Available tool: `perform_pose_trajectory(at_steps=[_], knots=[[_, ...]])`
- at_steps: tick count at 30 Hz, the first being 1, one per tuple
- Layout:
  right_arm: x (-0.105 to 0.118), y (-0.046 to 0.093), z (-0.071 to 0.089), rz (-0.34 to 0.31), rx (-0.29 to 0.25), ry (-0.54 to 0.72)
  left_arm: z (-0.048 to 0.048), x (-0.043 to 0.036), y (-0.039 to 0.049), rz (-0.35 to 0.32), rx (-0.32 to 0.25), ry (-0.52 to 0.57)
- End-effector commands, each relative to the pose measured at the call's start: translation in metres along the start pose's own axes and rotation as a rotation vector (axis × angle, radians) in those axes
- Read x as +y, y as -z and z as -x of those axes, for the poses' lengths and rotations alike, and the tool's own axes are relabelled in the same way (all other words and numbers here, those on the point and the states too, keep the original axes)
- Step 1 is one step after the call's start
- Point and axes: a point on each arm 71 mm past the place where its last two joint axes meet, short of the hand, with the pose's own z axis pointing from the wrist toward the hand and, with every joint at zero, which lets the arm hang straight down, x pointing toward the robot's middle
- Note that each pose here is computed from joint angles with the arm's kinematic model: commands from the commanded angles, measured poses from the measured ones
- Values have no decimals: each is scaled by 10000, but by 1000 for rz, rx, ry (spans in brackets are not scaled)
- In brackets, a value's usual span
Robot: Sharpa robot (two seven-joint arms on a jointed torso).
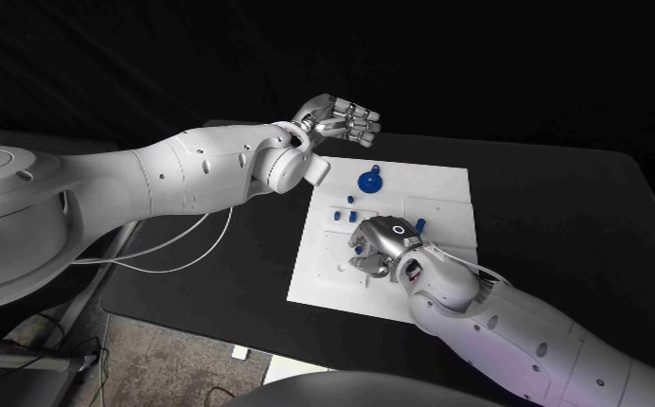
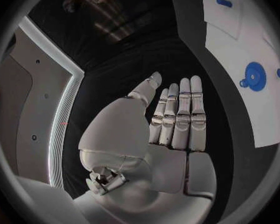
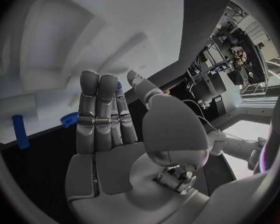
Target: Assemble the parts on the task board
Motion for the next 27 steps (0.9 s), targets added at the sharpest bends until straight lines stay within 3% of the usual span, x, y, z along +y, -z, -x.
perform_pose_trajectory(at_steps=[1, 8, 12, 19, 22, 27], knots=[[-8, 38, -30, -2, 1, -28, -16, -13, -1, -6, 15, 12], [15, 110, 87, 11, -64, -49, 4, -8, 4, -5, 12, 11], [5, 145, 229, 14, -103, -58, 23, -5, 10, -4, 8, 10], [-153, 229, 680, -4, -180, -64, 68, 3, 24, -2, -1, 7], [-224, 284, 839, 19, -199, -54, 82, 5, 28, -2, -4, 6], [-396, 400, 1020, 44, -189, -19, 100, 10, 33, -1, -6, 10]])
